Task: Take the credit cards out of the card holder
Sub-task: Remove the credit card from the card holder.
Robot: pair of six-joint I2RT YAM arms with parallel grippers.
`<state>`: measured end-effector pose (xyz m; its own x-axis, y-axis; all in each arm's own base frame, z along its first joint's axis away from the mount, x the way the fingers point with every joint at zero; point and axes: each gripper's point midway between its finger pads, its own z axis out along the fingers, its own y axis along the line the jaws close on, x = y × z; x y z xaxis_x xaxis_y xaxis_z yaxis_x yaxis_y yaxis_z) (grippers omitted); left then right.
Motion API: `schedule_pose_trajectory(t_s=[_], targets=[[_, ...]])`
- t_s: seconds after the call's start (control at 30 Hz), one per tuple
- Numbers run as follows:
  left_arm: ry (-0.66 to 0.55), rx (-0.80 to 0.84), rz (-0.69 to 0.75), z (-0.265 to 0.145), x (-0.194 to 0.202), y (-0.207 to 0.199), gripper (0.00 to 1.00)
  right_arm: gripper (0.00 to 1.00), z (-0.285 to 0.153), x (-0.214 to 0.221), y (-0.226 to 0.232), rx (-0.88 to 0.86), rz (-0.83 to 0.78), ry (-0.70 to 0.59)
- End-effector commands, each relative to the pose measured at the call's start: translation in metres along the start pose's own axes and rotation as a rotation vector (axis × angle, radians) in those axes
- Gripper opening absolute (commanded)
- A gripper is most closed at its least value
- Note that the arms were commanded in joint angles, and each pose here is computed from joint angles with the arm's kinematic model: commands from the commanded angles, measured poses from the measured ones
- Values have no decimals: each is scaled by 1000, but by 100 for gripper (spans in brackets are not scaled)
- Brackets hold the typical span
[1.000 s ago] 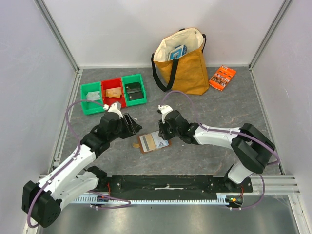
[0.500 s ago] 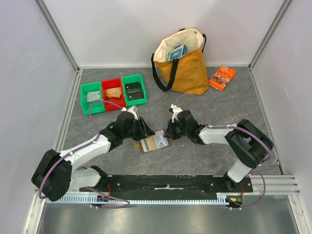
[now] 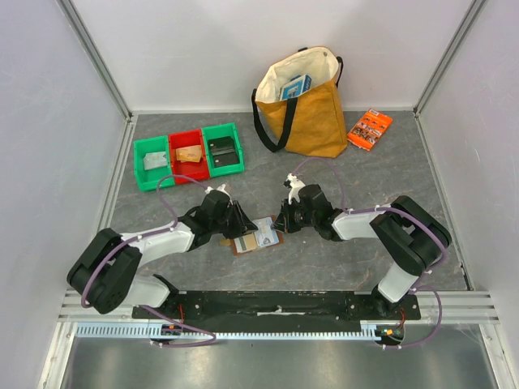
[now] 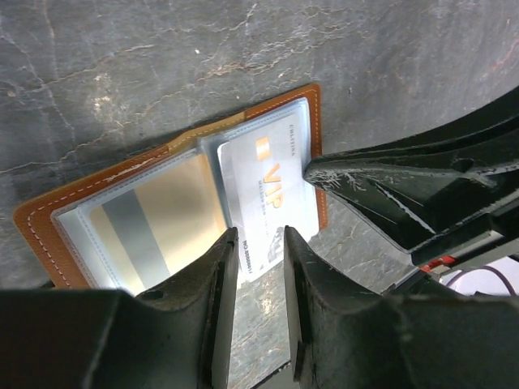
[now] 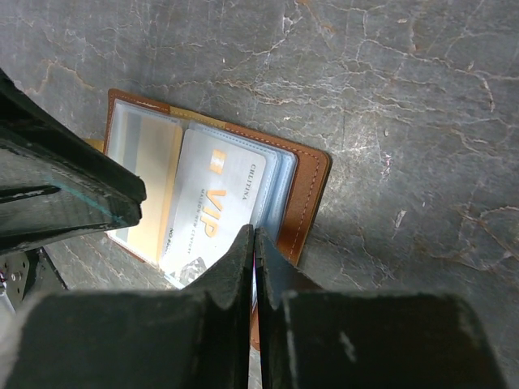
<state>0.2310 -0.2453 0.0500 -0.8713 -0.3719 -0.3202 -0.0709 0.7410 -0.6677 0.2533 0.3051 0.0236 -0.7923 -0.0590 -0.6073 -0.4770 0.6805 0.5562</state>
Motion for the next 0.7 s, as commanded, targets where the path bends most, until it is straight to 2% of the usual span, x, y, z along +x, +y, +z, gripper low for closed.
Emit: schedule_pose_trajectory(t_s=[0.0,0.3,0.67], targets=[[-4,27,-29,5,1,-5,35,6,0,24,-12,30,36,70],[19,-25,-59,13,11,14,37,5,0,31,-17,48,56,92],[69,10,-93,18,21,12,36,4,0,32,-16,42,60,91]])
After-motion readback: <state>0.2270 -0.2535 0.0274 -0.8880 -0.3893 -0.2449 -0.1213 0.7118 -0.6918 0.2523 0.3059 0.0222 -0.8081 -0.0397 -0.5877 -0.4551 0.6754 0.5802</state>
